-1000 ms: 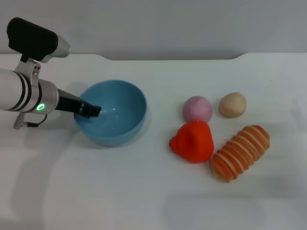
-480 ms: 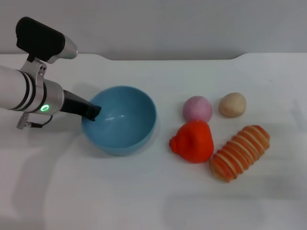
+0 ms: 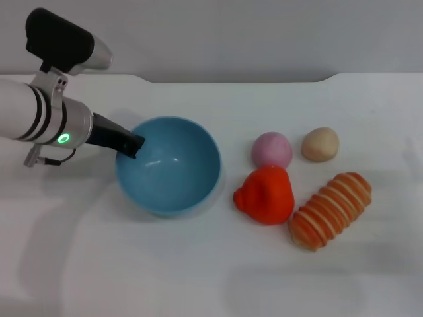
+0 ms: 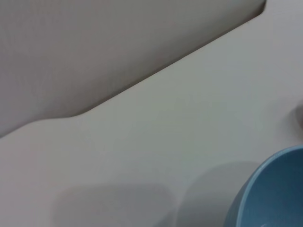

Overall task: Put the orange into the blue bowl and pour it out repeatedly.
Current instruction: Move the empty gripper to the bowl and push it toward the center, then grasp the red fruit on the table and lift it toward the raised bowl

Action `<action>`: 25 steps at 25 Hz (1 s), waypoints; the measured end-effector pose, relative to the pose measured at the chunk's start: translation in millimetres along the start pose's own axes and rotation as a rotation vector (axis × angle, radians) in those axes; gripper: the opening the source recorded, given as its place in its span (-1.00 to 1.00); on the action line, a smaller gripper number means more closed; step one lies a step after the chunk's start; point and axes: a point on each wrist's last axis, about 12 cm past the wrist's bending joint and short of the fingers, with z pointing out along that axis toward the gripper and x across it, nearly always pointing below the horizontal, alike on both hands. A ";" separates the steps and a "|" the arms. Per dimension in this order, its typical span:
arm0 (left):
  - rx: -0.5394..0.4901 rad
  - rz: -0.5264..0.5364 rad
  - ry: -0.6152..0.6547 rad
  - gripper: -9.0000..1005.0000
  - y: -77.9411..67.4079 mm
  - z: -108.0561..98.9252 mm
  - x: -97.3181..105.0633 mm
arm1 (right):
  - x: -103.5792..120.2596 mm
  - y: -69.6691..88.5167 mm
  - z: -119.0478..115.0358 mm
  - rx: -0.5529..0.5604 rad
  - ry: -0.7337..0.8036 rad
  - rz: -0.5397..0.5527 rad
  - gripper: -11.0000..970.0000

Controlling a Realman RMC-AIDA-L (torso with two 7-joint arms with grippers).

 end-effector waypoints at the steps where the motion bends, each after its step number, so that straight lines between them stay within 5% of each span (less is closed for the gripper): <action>1: 0.003 0.010 -0.002 -0.99 -0.3 -3.3 -4.2 | 0.7 -0.5 0.1 0.003 0.007 0.010 0.53; 6: -0.029 0.044 -0.045 -0.98 8.9 -33.7 -33.8 | -1.1 -3.4 13.7 -0.088 0.059 0.121 0.53; 10: -0.057 0.037 -0.083 -0.98 17.8 -51.0 -53.0 | -19.4 -11.8 39.7 -0.270 0.134 0.248 0.53; 15: -0.099 0.041 -0.137 -0.98 22.4 -57.4 -70.1 | -47.8 -12.3 78.8 -0.450 0.301 0.264 0.53; 20: -0.128 0.033 -0.179 -0.98 27.2 -62.8 -83.6 | -72.2 6.8 117.4 -0.585 0.637 0.237 0.52; 25: -0.149 0.036 -0.208 -0.98 29.0 -63.1 -90.9 | -67.4 39.1 132.1 -0.659 0.919 0.141 0.52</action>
